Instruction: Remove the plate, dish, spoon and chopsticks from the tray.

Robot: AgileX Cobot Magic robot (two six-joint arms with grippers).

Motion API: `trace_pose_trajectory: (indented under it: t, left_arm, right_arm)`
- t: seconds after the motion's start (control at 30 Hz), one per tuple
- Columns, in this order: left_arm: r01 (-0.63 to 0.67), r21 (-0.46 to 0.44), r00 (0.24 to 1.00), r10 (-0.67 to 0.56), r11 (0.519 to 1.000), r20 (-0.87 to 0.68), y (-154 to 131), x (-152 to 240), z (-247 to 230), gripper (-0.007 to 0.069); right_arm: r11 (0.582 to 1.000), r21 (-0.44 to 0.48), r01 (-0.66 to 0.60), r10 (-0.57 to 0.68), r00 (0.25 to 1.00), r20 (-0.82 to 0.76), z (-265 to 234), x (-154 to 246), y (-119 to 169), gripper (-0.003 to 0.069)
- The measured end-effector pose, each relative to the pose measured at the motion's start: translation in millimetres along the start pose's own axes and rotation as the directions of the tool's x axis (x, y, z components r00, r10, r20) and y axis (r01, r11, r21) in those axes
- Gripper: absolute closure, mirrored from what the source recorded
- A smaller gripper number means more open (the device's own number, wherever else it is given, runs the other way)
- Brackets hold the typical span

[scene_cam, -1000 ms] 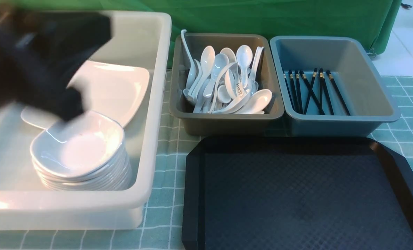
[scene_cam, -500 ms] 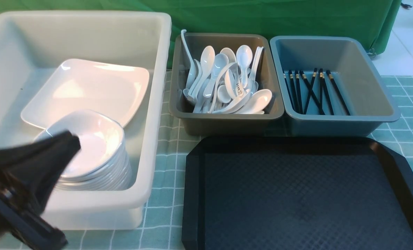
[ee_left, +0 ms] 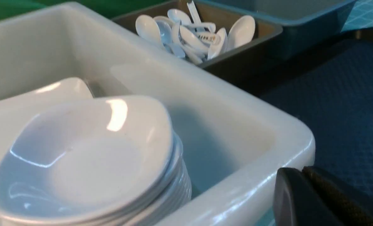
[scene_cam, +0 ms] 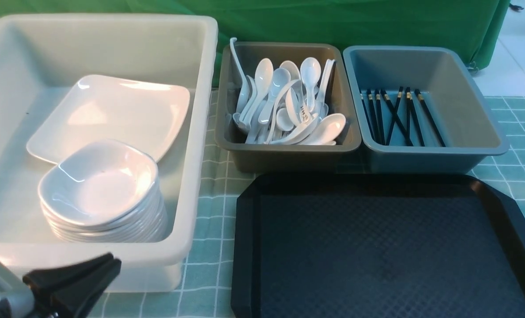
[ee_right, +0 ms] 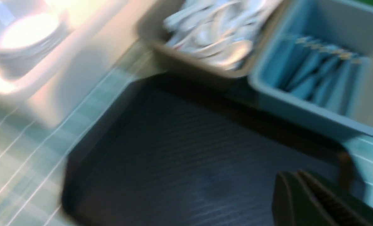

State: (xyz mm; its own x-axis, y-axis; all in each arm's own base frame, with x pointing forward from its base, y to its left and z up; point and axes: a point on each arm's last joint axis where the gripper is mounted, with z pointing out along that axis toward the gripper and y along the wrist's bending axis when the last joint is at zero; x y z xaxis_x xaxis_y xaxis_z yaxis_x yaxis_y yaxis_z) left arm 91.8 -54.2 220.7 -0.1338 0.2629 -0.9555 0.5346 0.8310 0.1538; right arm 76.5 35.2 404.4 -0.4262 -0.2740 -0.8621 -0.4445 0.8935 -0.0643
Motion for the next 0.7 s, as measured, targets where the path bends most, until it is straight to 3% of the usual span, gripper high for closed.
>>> trace_pose_trajectory:
  t: [0.13,0.17,0.2,0.23,0.3,0.53,0.7]
  left_arm:
    - [0.0,0.009,0.999,0.001,1.0,-0.046,-2.4,14.6,0.2,0.0615]
    - [0.0,0.01,0.999,0.001,1.0,-0.049,-2.6,15.2,0.2,0.0615]
    - [0.0,0.016,0.998,0.001,1.0,-0.067,-3.4,18.6,0.1,0.0615]
    - [0.0,0.017,0.998,0.001,1.0,-0.069,-3.5,18.7,0.1,0.0615]
    - [-0.002,0.019,0.997,0.004,1.0,-0.073,-3.7,19.2,0.1,0.0615]
    - [-0.005,0.019,0.997,0.006,1.0,-0.075,-3.8,19.9,0.1,0.0615]
    - [-0.005,0.02,0.997,0.006,1.0,-0.079,-4.0,21.3,0.1,0.0615]
  right_arm:
    - [0.986,0.169,0.008,-0.022,0.996,0.082,-1.7,47.3,-8.4,0.0642]
    - [0.985,0.174,0.006,-0.019,0.997,0.076,-0.7,50.9,-8.4,0.0642]
    - [0.97,0.241,-0.023,-0.003,0.994,0.109,10.8,77.1,-9.6,0.0642]
    - [0.969,0.247,-0.025,-0.002,0.994,0.111,12.4,80.4,-9.7,0.0642]
    - [0.942,0.329,-0.066,0.014,0.987,0.159,39.6,132.0,-10.1,0.0643]
    - [0.932,0.346,-0.107,0.039,0.979,0.2,80.7,207.6,-4.6,0.0643]
    - [0.93,0.332,-0.157,0.099,0.978,0.184,84.6,217.6,-3.2,0.0643]
